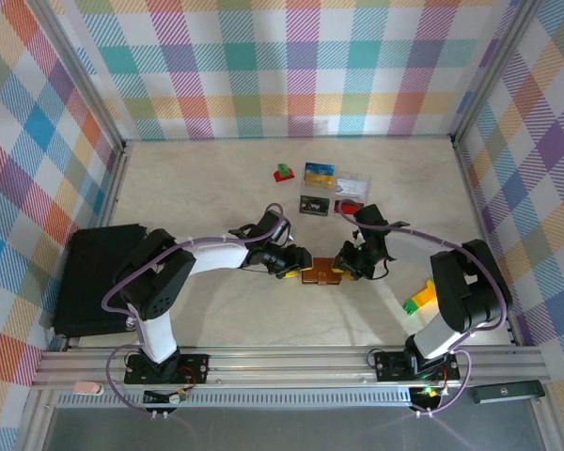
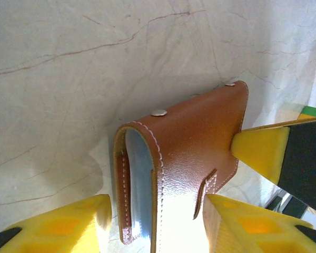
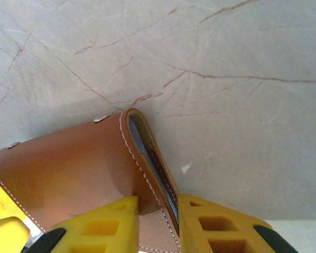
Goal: Take the credit cards out of the card holder
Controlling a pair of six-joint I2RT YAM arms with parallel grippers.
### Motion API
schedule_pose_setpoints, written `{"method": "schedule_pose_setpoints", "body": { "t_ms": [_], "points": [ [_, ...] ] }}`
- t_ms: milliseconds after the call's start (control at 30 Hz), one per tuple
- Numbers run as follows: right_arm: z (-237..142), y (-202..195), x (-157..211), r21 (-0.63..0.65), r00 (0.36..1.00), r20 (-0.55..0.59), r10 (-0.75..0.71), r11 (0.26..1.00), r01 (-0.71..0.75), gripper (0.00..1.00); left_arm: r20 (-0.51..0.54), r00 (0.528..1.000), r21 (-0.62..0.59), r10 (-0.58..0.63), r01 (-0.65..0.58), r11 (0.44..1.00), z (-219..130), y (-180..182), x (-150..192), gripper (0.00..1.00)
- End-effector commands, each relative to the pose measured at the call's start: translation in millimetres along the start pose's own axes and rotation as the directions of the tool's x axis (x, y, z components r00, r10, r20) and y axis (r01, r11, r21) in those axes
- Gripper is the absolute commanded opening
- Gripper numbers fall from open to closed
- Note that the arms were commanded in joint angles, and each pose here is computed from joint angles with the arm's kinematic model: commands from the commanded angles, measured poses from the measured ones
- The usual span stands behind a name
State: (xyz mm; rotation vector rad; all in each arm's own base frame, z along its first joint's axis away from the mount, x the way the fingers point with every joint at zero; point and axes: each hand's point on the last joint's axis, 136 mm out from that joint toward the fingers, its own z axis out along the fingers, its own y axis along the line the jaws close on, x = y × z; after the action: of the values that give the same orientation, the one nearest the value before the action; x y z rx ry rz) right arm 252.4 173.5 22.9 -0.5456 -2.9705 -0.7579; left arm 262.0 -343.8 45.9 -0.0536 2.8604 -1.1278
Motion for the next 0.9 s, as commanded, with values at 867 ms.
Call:
{"method": "schedule_pose_setpoints", "body": {
  "t_ms": [867],
  "points": [
    [7, -41, 0, 0.11, 0.998, 0.028, 0.057, 0.992, -0.06, 0.23, -0.025, 0.998, 0.19, 0.061, -0.055, 0.98, -3, -46, 2, 0.38]
  ]
}}
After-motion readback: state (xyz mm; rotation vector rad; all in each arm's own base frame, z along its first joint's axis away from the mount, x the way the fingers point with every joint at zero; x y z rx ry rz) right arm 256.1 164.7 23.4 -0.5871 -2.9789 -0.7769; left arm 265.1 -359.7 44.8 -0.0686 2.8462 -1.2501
